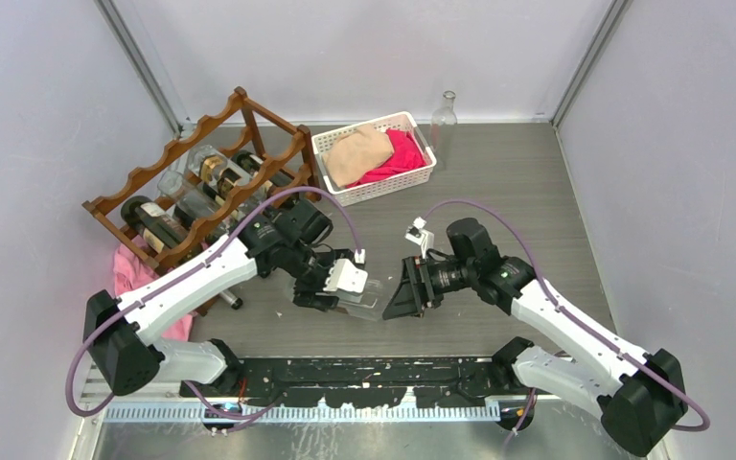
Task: Put the wine bottle on the wine rack
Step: Pick up the wine bottle from the center of the board.
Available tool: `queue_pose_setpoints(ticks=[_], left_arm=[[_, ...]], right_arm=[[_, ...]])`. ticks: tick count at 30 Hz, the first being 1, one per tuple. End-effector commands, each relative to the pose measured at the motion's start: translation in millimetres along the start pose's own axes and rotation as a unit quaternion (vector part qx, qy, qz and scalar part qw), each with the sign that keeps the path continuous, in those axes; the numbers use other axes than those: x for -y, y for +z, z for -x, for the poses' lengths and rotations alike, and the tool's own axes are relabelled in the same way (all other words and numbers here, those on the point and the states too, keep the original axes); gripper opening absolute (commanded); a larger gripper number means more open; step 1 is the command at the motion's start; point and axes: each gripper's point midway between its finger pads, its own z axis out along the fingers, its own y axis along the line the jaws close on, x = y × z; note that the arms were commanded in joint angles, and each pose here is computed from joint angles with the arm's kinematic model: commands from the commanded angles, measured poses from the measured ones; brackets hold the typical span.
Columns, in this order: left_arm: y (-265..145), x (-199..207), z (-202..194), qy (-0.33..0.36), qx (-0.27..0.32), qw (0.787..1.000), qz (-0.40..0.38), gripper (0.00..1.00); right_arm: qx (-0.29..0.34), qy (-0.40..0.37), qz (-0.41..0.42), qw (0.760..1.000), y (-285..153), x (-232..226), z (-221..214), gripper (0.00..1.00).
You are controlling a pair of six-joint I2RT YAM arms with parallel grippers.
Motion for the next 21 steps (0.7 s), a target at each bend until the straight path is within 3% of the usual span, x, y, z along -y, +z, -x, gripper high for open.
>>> queue_pose_setpoints(ticks=[1,8,16,21], left_arm=[[-16.1,-13.1,35.3,0.037,0.057,0.998,0.019,0.00],[-16.6,-11.5,36.6,0.038,0.059,0.997,0.012,0.00],[-15.8,-8.3,37.3,0.039,0.062,0.997,0.003,0.00],[-14.0,-7.7,37.8,0.038,0.065,0.997,-0.002,0.00]], right_arm=[[0.009,-0.033,0.005,0.999,5.8,-6.8,9.6,0.81],[-0.007,-0.033,0.013,0.999,9.0,-8.1,7.0,0.67],[-0.022,-0.032,0.018,0.999,13.3,-8.8,5.0,0.65],[-0.028,-0.032,0.022,0.999,15.0,-9.6,4.0,0.55]])
